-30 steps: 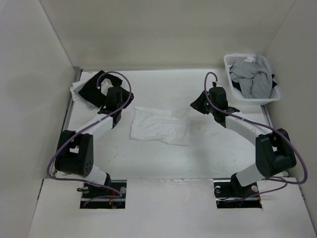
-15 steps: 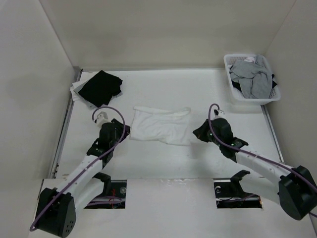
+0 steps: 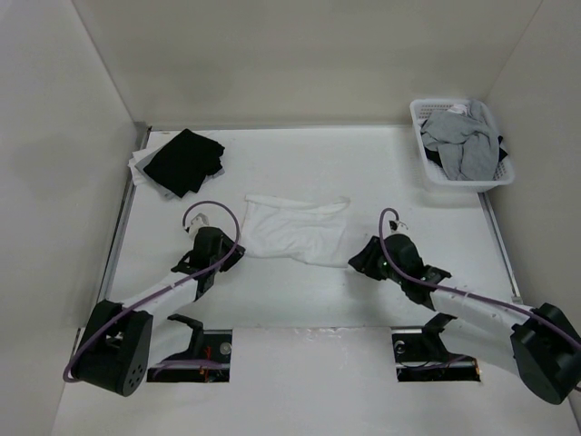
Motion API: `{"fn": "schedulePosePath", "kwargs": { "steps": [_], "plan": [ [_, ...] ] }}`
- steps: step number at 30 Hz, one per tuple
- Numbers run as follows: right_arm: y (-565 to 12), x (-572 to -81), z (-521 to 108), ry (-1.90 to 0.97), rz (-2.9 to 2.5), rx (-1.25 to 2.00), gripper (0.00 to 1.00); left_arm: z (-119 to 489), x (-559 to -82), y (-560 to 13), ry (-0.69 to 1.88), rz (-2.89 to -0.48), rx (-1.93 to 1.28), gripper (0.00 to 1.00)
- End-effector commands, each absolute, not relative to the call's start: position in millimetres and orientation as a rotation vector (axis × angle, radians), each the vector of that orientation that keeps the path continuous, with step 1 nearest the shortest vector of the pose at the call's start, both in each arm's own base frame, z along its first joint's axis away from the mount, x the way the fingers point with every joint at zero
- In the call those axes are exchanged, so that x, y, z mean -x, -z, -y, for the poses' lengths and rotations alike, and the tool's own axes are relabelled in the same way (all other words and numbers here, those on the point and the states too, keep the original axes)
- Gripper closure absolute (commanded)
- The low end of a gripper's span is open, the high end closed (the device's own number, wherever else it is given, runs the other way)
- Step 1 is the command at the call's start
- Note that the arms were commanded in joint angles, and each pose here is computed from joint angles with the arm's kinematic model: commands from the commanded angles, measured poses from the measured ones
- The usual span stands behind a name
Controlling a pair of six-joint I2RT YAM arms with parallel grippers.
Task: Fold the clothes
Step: Fold the tank top
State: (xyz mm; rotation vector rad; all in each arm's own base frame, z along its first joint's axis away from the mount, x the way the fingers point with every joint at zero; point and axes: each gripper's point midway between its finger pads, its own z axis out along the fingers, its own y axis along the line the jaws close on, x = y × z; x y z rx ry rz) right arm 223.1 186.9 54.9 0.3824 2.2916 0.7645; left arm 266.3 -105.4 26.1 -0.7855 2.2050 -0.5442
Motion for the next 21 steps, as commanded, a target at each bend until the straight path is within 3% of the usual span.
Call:
{"fn": "schedulePosePath", "kwargs": {
  "steps": [1, 8, 14, 21],
  "plan": [
    [-52.9, -225.4, -189.0, -0.776, -2.279, -0.419, 0.58, 101.9, -271.0, -26.9, 0.549, -2.168, 0.812, 0.73],
    [-42.8, -223.7, -201.4, -0.822, -2.329, -0.400, 0.59, 100.6, -275.1, -21.1, 0.535, -2.178, 0.809, 0.87],
    [-35.7, -228.9, -206.0, -0.857, -2.337, -0.432, 0.59, 93.5, -276.5, -22.6, 0.528, -2.156, 0.828, 0.91],
    [-32.8, -240.8, -200.6, -0.851, -2.306, -0.500, 0.80, 92.5, -280.4, -27.1, 0.532, -2.138, 0.821, 0.93]
  ]
}}
